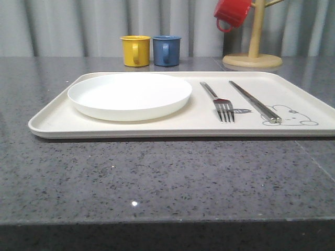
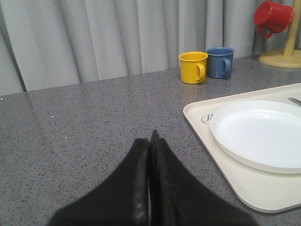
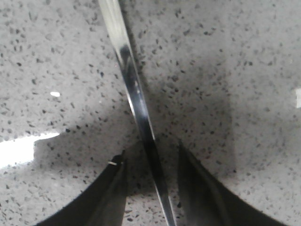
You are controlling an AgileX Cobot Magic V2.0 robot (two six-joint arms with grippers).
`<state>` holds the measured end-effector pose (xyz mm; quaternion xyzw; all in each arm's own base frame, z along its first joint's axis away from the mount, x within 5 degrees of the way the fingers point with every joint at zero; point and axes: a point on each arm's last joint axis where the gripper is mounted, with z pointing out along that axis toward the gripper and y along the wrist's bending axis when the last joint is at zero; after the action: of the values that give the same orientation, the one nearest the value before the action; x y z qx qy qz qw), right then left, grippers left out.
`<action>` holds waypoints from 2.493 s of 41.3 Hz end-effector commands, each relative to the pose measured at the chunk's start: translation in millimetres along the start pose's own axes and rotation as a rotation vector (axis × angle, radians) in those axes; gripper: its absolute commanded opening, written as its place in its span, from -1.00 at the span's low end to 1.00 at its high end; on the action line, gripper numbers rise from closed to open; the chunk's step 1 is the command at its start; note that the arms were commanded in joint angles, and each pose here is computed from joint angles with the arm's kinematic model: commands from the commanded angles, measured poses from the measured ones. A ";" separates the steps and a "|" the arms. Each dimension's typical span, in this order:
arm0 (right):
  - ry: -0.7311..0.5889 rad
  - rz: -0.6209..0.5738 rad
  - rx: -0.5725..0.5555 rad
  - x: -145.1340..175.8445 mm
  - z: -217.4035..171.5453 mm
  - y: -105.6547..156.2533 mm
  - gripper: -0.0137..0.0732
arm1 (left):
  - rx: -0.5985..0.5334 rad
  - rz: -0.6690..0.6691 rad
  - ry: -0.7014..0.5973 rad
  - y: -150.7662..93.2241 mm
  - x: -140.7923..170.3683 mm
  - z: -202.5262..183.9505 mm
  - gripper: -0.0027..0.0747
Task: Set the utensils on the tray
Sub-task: 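Grasp the silver spoon by its handle with the right gripper, then lower the spoon onto the tray beside the chopsticks and release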
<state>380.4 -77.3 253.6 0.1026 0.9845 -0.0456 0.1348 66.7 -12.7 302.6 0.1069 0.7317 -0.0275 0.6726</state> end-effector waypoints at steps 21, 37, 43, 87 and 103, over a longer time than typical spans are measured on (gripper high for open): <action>-0.096 -0.007 0.016 -4.1 -30.4 -5.7 -0.78 | -0.011 -0.016 -0.105 1.8 -16.3 -1.8 -0.98; -0.120 -0.011 -0.100 19.4 -90.4 19.1 -0.78 | -0.011 -0.016 -0.105 1.8 -16.3 -1.8 -0.98; -0.089 -0.071 -0.167 29.4 -100.6 50.1 -0.78 | -0.011 -0.016 -0.105 1.8 -16.3 -1.8 -0.98; -0.022 -0.090 -0.271 30.1 -54.2 146.5 -0.77 | -0.011 -0.016 -0.105 1.8 -16.3 -1.8 -0.98; -0.021 -0.087 -0.275 30.3 -54.4 146.8 -0.24 | -0.011 -0.016 -0.105 1.8 -16.3 -1.8 -0.98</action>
<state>371.5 78.5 264.8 0.0430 0.9897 0.0748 0.1146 66.7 -12.7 302.6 0.1069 0.7317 -0.0275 0.6726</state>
